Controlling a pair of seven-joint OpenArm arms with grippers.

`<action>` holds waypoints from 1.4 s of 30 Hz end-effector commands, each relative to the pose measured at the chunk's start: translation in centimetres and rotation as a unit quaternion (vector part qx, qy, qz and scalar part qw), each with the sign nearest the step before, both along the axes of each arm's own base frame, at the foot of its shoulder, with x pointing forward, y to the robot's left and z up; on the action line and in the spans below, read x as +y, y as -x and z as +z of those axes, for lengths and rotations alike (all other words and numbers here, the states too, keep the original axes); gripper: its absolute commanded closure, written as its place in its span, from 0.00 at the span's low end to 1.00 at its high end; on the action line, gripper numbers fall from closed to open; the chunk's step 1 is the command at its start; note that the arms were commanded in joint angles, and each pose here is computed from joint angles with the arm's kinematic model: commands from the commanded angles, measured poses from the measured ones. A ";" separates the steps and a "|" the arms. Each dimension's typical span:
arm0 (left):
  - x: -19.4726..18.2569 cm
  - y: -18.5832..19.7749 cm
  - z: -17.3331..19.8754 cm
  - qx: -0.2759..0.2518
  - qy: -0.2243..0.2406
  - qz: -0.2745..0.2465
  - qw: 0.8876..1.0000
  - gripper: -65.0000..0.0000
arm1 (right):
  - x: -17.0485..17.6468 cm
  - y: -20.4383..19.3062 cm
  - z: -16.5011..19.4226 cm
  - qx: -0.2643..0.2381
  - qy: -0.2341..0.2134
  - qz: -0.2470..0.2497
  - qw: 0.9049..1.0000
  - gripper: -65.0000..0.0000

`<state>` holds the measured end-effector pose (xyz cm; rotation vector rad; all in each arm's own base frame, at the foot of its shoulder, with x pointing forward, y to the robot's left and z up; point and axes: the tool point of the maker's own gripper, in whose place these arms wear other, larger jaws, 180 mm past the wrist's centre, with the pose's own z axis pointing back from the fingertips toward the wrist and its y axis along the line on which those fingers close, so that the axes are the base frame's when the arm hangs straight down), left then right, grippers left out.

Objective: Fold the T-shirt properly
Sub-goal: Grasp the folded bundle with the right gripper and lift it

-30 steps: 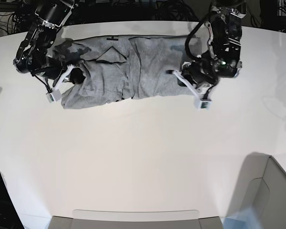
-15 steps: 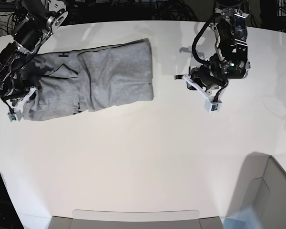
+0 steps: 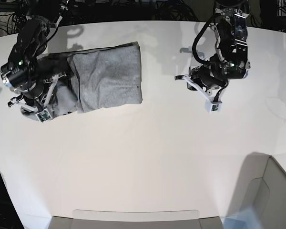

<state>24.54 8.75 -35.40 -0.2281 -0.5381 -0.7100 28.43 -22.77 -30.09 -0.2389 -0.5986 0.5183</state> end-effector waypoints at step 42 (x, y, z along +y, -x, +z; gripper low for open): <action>4.3 -1.3 -0.1 -0.002 -0.012 0.064 0.998 0.88 | 24.6 3.6 -5.1 0.098 -0.036 0.325 0.940 1.00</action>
